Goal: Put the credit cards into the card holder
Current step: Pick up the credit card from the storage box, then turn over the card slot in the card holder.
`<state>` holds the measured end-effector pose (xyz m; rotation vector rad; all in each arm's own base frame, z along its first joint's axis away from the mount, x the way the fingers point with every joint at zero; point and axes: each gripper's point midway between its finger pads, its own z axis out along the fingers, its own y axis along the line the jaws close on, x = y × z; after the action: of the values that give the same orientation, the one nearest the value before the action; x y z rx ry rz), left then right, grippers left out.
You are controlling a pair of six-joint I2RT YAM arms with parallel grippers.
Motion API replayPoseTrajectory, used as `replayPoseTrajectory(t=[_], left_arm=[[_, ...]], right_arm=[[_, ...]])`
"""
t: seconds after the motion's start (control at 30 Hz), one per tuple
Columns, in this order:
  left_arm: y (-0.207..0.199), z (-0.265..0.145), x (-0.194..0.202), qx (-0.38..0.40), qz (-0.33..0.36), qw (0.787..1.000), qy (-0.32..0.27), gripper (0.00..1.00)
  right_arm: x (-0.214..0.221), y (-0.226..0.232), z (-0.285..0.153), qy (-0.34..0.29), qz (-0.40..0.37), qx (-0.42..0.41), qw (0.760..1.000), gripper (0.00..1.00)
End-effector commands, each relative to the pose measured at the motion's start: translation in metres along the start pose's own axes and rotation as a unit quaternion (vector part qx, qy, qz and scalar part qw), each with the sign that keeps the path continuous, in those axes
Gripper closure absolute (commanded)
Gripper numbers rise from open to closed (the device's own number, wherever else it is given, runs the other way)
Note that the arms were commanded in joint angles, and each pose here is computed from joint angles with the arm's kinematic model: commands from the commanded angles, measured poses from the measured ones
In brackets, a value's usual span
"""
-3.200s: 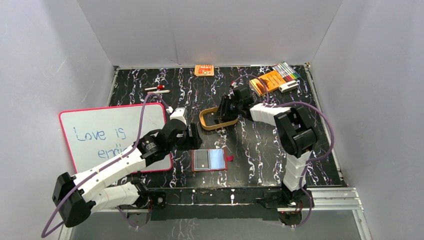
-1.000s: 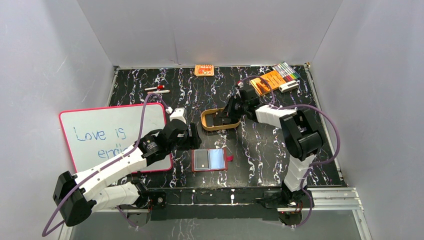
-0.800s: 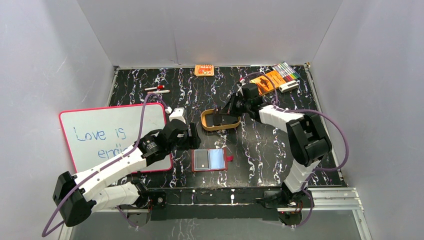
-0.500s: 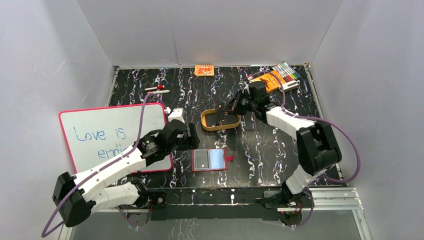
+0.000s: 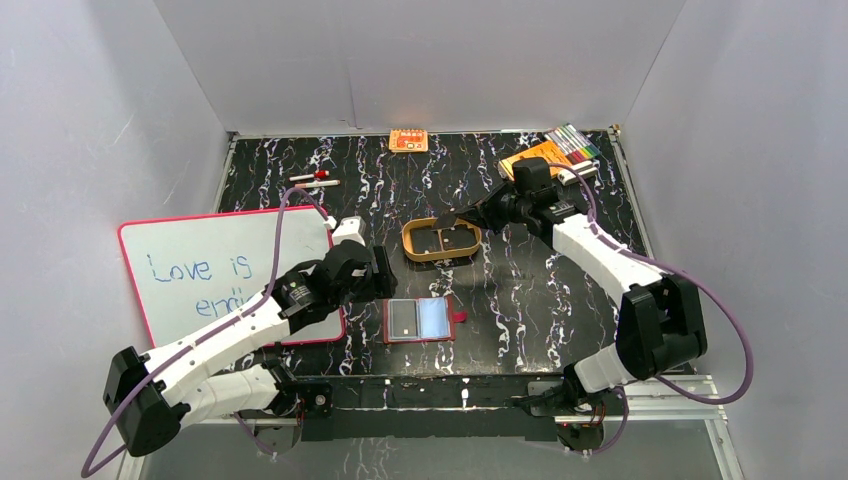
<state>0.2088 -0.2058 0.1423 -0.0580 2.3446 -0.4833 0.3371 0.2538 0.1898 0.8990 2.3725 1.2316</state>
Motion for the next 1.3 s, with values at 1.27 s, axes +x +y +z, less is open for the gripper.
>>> replayPoseTrajectory(t=[1.27], left_arm=[[-0.010,0.045,0.077,0.040,0.028,0.989,0.142,0.46]], right_arm=[[0.111,-0.163,-0.023,0.171,-0.344,0.046,0.922,1.00]])
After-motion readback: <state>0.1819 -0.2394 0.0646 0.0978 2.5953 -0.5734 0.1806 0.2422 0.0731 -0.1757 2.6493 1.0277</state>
